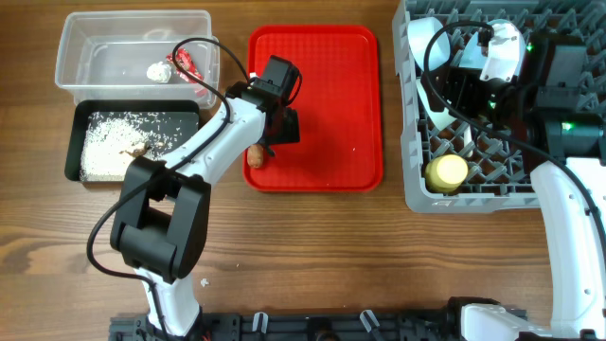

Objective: Sort waste into correct bins and load items into the dishwasher rack
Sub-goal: 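Reach the left gripper to the carrot on the red tray and grasp it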

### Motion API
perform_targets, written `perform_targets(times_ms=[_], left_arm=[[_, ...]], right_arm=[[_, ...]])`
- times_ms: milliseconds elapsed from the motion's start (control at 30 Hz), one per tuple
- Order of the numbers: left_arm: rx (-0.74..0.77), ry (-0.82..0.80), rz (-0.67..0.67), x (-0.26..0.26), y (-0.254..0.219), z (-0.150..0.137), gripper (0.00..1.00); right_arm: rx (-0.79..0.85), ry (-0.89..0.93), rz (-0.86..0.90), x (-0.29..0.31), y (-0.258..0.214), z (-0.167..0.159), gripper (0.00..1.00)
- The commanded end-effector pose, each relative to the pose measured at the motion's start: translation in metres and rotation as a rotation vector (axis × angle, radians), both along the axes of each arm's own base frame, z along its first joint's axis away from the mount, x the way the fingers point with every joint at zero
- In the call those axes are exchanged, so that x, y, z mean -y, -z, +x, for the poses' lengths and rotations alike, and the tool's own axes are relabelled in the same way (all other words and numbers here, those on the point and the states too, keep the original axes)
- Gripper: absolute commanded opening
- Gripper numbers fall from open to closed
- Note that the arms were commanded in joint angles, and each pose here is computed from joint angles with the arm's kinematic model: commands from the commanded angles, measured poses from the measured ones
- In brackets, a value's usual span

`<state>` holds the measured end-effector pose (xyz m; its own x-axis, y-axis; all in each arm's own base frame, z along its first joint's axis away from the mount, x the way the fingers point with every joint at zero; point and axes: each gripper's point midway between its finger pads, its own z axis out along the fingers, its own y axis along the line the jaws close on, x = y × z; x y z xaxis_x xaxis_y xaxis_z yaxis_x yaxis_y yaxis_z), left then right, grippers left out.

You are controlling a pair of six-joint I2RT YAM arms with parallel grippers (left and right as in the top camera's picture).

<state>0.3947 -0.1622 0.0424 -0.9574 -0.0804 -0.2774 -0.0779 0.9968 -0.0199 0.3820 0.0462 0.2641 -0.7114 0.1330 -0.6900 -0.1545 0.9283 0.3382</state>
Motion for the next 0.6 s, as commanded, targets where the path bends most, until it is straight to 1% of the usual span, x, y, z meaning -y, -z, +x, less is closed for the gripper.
perform_targets(times_ms=[0,167,367,567], left_arm=[[-0.007,-0.032,0.033,-0.006,0.01,0.004,0.81],[-0.04,-0.033,0.054,-0.009,0.026,0.001,0.81],[-0.058,-0.029,0.055,-0.008,0.032,-0.001,0.8],[-0.072,-0.028,0.057,-0.009,0.036,-0.006,0.75]], right_arm=[[0.001,0.007,-0.007,0.001,-0.002,0.002,0.89],[-0.009,0.007,-0.008,0.001,0.0,0.0,0.89],[-0.009,0.007,-0.008,0.001,0.0,0.0,0.89],[-0.009,0.007,-0.008,0.001,0.0,0.0,0.89]])
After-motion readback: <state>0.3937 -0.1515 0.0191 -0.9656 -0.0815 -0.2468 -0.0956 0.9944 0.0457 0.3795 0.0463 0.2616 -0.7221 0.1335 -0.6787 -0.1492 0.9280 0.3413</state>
